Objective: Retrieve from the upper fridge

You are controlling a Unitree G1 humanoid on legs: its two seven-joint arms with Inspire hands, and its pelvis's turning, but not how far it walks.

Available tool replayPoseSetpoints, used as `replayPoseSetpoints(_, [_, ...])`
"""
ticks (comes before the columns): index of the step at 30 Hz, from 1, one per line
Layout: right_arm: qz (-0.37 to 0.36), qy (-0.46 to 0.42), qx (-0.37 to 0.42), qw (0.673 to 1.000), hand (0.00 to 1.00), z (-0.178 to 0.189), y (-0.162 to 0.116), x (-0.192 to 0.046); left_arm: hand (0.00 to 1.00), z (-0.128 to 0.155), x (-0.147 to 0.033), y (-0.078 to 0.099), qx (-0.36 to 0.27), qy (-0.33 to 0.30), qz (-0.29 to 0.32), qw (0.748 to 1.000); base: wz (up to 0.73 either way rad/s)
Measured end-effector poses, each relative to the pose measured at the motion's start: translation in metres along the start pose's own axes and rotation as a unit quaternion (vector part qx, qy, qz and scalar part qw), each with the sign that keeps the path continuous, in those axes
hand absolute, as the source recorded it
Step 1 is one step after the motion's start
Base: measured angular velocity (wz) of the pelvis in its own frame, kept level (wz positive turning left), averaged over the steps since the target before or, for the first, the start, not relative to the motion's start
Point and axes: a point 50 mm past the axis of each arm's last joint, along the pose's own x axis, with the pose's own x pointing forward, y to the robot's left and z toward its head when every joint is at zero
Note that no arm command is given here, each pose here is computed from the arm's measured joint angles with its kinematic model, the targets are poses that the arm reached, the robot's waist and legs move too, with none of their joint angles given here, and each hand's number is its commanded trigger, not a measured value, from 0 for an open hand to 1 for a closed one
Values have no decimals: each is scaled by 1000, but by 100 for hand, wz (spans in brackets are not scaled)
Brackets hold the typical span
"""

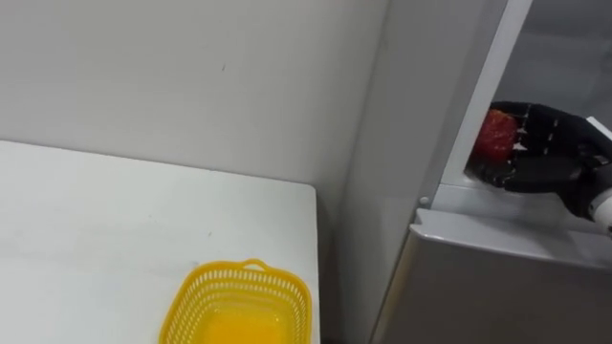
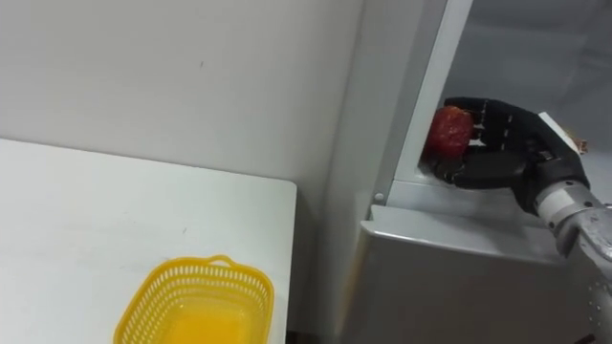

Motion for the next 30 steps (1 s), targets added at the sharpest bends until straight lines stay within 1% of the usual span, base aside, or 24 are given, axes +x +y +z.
replayPoseSetpoints(2, [2, 1, -2, 1000, 100, 0, 1, 0, 0, -1, 0, 0, 0, 1, 3, 1000, -2])
replayPoseSetpoints(5, [11, -10, -31, 999, 100, 7, 8, 2, 0, -3, 0, 0, 0, 3, 11, 1000, -7])
replayPoseSetpoints(8, [12, -26, -41, 999, 100, 13, 13, -1, 0, -3, 0, 0, -2, 2, 14, 1000, -1])
replayPoseSetpoints(16, [-21, -45, -56, 997, 100, 9, 27, -14, 0, 1, 0, -3, 17, -5, 23, 1000, -3])
replayPoseSetpoints(19, [-41, -62, -55, 996, 100, 6, 36, -28, 0, 2, 0, -5, 16, -9, 26, 999, -4])
replayPoseSetpoints(23, [-79, -100, -34, 991, 100, 2, 55, -54, 0, 6, 0, -11, 14, -19, 28, 999, -8])
replayPoseSetpoints(26, [-91, -128, -55, 986, 100, 6, 68, -73, 0, 9, 0, -19, 10, -33, 32, 999, -1])
replayPoseSetpoints(30, [-103, -155, -122, 975, 100, 10, 82, -94, 0, 17, -1, -25, 5, -56, 28, 998, -1])
